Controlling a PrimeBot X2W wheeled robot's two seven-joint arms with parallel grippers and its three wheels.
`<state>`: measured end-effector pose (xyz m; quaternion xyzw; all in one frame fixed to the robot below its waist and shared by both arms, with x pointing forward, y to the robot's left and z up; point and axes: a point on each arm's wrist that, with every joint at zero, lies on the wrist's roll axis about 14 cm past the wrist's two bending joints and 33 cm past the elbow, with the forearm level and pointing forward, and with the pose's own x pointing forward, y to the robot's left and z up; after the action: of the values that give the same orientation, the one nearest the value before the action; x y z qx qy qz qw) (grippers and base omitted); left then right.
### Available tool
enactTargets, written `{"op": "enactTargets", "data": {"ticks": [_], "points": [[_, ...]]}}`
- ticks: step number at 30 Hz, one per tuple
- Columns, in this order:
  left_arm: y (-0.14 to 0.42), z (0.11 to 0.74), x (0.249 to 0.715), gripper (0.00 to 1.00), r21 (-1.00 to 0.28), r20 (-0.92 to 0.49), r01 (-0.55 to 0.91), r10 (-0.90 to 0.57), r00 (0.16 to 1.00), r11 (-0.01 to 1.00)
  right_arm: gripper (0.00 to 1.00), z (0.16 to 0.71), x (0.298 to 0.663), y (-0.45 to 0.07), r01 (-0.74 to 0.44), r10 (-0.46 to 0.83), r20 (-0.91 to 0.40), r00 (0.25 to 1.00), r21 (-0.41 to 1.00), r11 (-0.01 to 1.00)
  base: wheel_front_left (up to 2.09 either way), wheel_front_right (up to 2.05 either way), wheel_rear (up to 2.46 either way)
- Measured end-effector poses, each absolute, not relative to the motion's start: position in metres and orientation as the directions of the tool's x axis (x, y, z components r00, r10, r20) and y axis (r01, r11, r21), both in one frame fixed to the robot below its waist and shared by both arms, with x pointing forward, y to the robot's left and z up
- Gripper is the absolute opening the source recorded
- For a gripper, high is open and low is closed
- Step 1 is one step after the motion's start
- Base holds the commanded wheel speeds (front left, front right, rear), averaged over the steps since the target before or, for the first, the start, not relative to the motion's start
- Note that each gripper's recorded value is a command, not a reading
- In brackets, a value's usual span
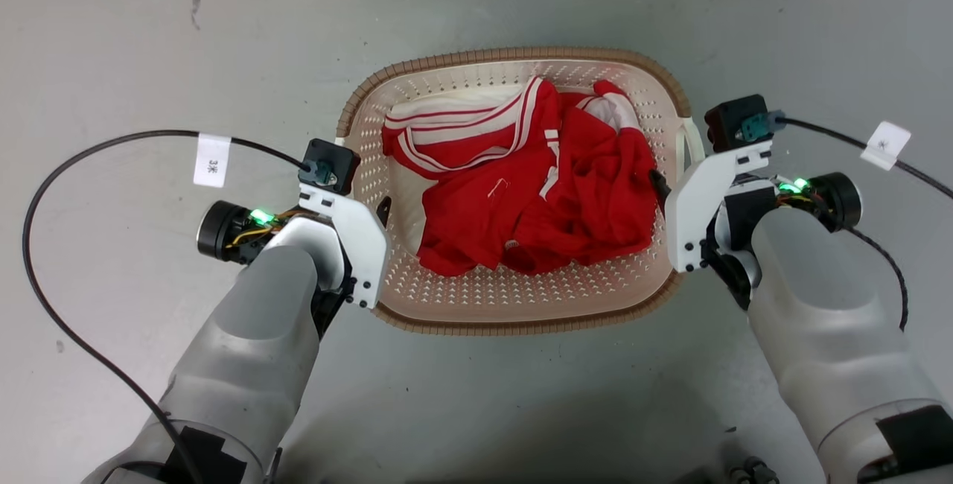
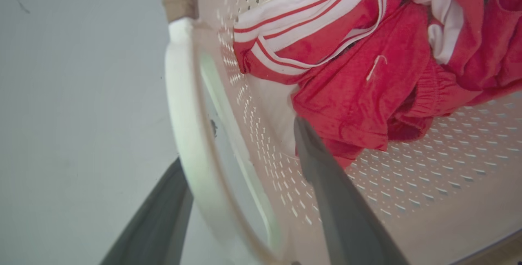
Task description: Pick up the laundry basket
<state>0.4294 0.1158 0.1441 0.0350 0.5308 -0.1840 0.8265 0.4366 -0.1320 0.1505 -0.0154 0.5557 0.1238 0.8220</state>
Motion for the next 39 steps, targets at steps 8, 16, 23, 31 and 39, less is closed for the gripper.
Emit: {"op": "enactTargets", "data": {"ticks": [8, 16, 23, 31, 39], "points": [[0.120, 0.132, 0.423, 1.00, -0.159, -0.910, 0.343, -0.272, 0.314, 0.926, 1.00, 0.135, 0.430, -0.137, -0.237, 0.168, -0.939, 0.299, 0.097, 0.967, 0.00, 0.00, 0.00], [0.122, 0.129, 0.423, 1.00, -0.169, -0.909, 0.347, -0.282, 0.307, 0.923, 1.00, 0.130, 0.436, -0.135, -0.230, 0.171, -0.937, 0.306, 0.101, 0.968, 0.00, 0.00, 0.00], [0.118, 0.129, 0.422, 0.00, -0.189, -0.906, 0.343, -0.298, 0.300, 0.920, 0.00, 0.128, 0.438, -0.131, -0.228, 0.179, -0.936, 0.304, 0.110, 0.967, 0.00, 0.00, 0.00], [0.115, 0.130, 0.419, 0.00, -0.209, -0.906, 0.350, -0.316, 0.283, 0.913, 0.00, 0.126, 0.434, -0.131, -0.244, 0.180, -0.939, 0.294, 0.108, 0.964, 0.00, 0.00, 0.00], [0.110, 0.149, 0.421, 0.00, -0.215, -0.898, 0.375, -0.333, 0.288, 0.902, 0.00, 0.144, 0.434, -0.138, -0.253, 0.155, -0.944, 0.291, 0.080, 0.964, 0.00, 0.00, 0.00]]}}
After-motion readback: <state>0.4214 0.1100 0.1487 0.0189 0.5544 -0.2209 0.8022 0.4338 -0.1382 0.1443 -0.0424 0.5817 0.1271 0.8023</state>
